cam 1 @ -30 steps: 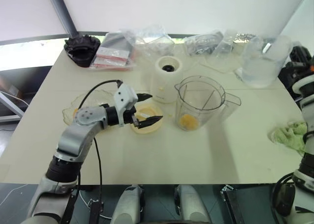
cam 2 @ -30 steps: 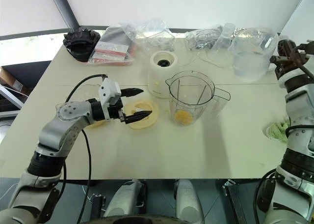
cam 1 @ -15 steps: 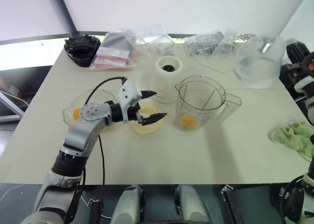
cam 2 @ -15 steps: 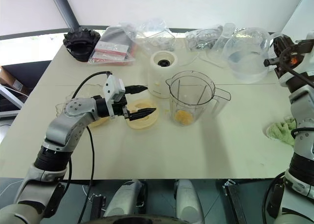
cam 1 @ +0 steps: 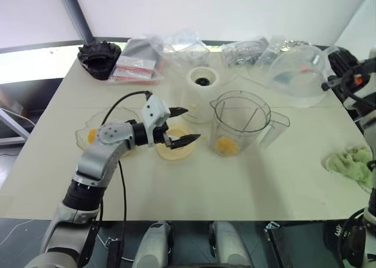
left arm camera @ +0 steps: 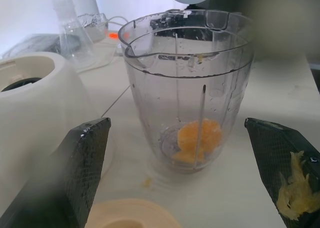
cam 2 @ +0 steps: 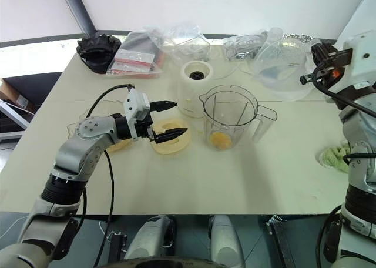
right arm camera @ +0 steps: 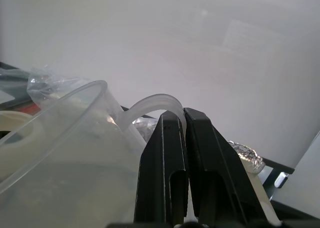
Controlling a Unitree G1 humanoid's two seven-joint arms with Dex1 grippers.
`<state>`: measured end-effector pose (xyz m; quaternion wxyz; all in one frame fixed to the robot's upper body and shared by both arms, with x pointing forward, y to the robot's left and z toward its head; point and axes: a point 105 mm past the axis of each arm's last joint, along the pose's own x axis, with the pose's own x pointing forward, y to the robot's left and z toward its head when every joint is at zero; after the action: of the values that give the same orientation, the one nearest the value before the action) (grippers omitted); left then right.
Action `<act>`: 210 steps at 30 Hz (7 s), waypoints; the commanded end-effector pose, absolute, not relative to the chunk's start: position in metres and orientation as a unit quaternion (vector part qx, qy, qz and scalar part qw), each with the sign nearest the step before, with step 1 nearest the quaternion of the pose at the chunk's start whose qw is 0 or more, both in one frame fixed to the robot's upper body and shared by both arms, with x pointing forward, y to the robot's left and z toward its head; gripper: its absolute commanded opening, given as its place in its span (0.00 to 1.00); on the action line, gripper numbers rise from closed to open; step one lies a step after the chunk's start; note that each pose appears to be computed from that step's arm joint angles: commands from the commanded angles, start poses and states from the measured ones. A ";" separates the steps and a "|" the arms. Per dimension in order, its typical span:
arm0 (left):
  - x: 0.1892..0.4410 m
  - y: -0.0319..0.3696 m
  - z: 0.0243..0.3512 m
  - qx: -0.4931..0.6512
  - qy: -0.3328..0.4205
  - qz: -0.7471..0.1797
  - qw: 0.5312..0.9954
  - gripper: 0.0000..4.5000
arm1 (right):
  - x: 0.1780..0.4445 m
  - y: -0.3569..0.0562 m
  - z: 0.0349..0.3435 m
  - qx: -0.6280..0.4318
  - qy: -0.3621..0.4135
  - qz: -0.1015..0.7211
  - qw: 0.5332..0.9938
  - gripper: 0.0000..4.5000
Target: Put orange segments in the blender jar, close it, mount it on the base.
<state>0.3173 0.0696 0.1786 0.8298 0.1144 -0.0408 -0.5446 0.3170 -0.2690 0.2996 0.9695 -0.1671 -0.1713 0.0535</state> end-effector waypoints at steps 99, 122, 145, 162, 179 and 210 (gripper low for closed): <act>0.305 0.086 0.188 0.175 -0.043 -0.522 0.834 1.00 | 0.330 -0.386 0.092 0.124 -0.084 -0.217 0.965 0.02; 0.301 0.075 0.178 0.165 -0.038 -0.539 0.825 1.00 | 0.305 -0.398 0.079 0.102 -0.042 -0.239 0.965 0.78; 0.310 0.078 0.177 0.142 -0.034 -0.551 0.822 1.00 | 0.198 -0.285 0.126 -0.036 0.028 -0.005 0.999 0.78; 0.360 0.104 0.177 0.292 0.080 -0.654 0.693 1.00 | 0.205 -0.205 0.143 -0.100 0.102 0.276 0.950 0.78; 0.392 0.110 0.137 0.485 0.154 -0.636 0.580 0.73 | 0.210 -0.175 0.158 -0.104 0.082 0.321 0.938 0.79; 0.396 0.073 0.076 0.571 0.223 -0.591 0.524 0.73 | 0.194 -0.188 0.145 -0.117 0.113 0.260 0.952 0.79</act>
<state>0.3995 0.0679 0.0897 0.5390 0.5646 0.1988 -0.5925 0.1952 -0.1893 0.1331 0.9488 -0.1014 0.1395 0.2646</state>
